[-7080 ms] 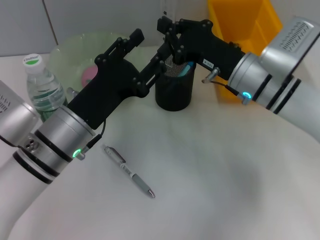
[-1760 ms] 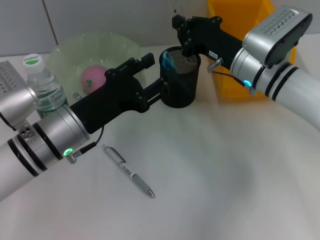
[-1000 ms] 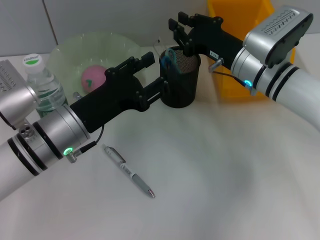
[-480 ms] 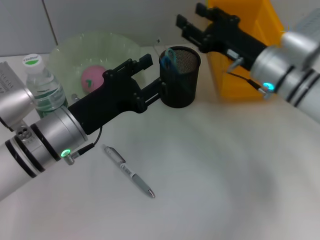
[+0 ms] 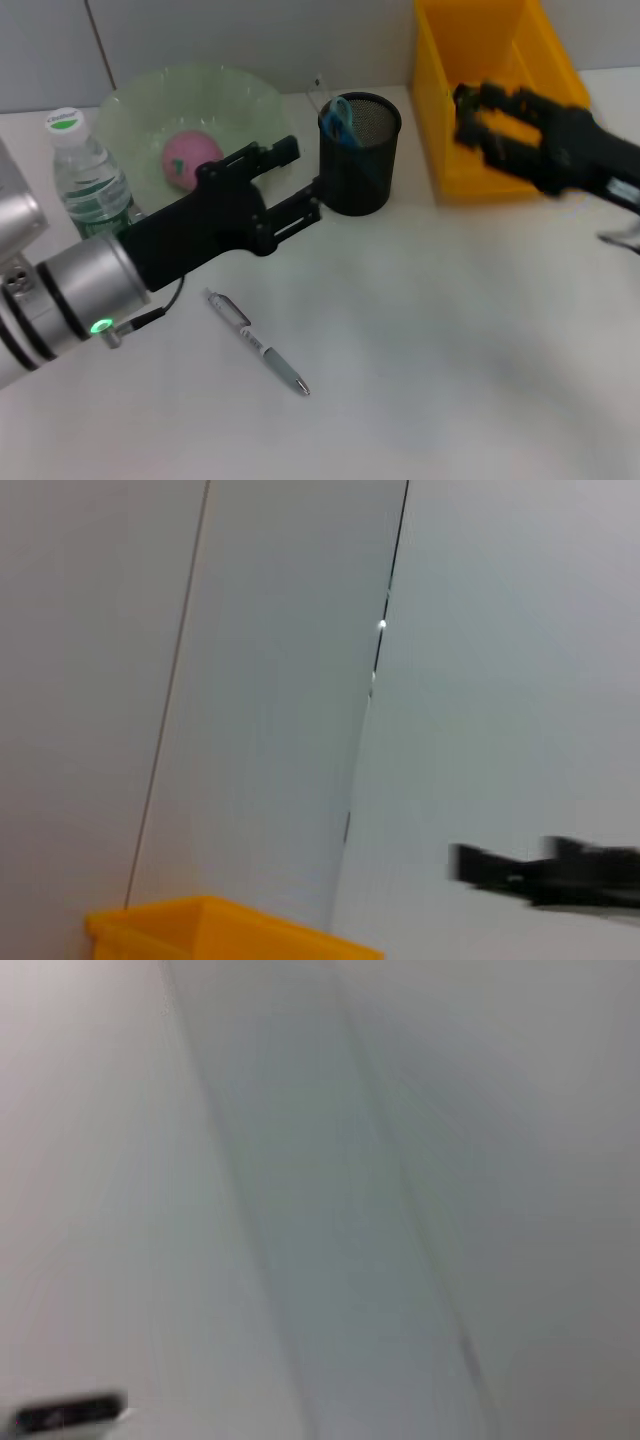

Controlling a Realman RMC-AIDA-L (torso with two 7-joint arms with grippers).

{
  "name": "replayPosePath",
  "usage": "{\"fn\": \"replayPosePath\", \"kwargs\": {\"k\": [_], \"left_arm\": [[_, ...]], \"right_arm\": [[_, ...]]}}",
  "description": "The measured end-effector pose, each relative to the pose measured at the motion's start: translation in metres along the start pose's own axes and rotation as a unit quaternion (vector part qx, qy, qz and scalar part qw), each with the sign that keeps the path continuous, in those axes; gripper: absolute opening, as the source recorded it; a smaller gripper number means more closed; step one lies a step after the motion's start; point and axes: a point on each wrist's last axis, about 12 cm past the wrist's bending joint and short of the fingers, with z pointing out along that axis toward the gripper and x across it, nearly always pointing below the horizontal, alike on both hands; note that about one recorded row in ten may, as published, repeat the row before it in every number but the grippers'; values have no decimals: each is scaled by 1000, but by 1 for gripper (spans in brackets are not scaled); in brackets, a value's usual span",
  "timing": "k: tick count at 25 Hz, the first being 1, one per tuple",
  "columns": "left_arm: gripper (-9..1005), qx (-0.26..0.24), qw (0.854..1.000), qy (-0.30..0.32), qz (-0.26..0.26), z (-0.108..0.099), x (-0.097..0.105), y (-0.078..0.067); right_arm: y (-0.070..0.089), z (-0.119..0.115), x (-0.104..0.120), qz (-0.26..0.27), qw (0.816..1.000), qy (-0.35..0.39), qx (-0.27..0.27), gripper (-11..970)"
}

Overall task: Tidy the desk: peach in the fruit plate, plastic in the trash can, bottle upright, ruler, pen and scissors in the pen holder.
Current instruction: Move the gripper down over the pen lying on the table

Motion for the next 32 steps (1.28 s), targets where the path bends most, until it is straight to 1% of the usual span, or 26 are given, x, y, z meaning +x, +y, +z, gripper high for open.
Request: {"fn": "replayPosePath", "kwargs": {"k": [1,2,3,5,6,8,9,11,13,15,16,17,18,19,20,21,22,23,24,25,26,27,28,30,31,32], "left_arm": [[651,1,1000,4,-2,-2,0,1],[651,3,1000,6,-4,-5,-1,2],[651,5,1000,10,-5,-9,-2,4],[651,9,1000,20,-7,-16,-4,8],[651,12,1000,25,-9,-19,-5,9],[651,12,1000,25,-9,-19,-5,9],[651,21,999,42,-14,-28,-9,13],[651,29,998,61,-20,-36,-12,16],[651,38,996,76,-21,-40,-16,17],[651,44,995,86,-22,-41,-18,17],[651,59,992,114,-18,-43,-24,18],[651,59,992,114,-18,-43,-24,18],[651,69,987,142,-12,-42,-32,19],[651,69,987,142,-12,-42,-32,19],[651,75,985,158,-4,-41,-36,19],[651,91,978,187,28,-37,-47,18],[652,91,978,187,28,-37,-47,18],[652,113,968,213,76,-29,-61,15],[652,113,968,213,76,-29,-61,15],[652,124,961,226,102,-24,-68,14],[652,148,942,257,158,-10,-82,12],[652,148,942,257,158,-10,-82,12],[652,156,934,268,178,-4,-88,12],[652,183,910,301,219,15,-102,10],[652,208,886,330,249,33,-113,7],[652,208,886,330,249,33,-113,7]], "right_arm": [[4,-16,-3,5,999,25,-21,738],[4,-16,-3,5,999,25,-21,738],[7,-28,-2,9,998,49,-34,739],[7,-34,-1,9,997,63,-37,739],[7,-43,2,12,994,98,-40,739],[7,-50,6,20,989,136,-44,739],[7,-50,6,20,989,136,-44,739],[7,-57,10,31,980,192,-53,739],[7,-58,11,32,976,206,-56,739],[7,-61,12,33,970,233,-63,738],[7,-62,12,33,965,251,-66,738],[7,-62,12,33,965,251,-66,738],[7,-62,12,35,963,259,-65,738],[7,-62,12,35,963,259,-65,738],[7,-62,12,35,962,261,-65,738],[6,-63,13,37,961,267,-63,738],[6,-63,13,37,961,267,-63,738],[6,-63,13,38,960,271,-63,738],[6,-64,14,39,959,275,-63,738],[6,-64,15,41,957,280,-63,738],[6,-63,15,44,955,285,-62,738],[6,-63,15,44,955,285,-62,738],[6,-62,15,45,955,285,-62,739],[5,-62,15,47,956,283,-60,739],[4,-61,13,50,957,279,-57,739],[4,-61,13,50,957,279,-57,739]]}}
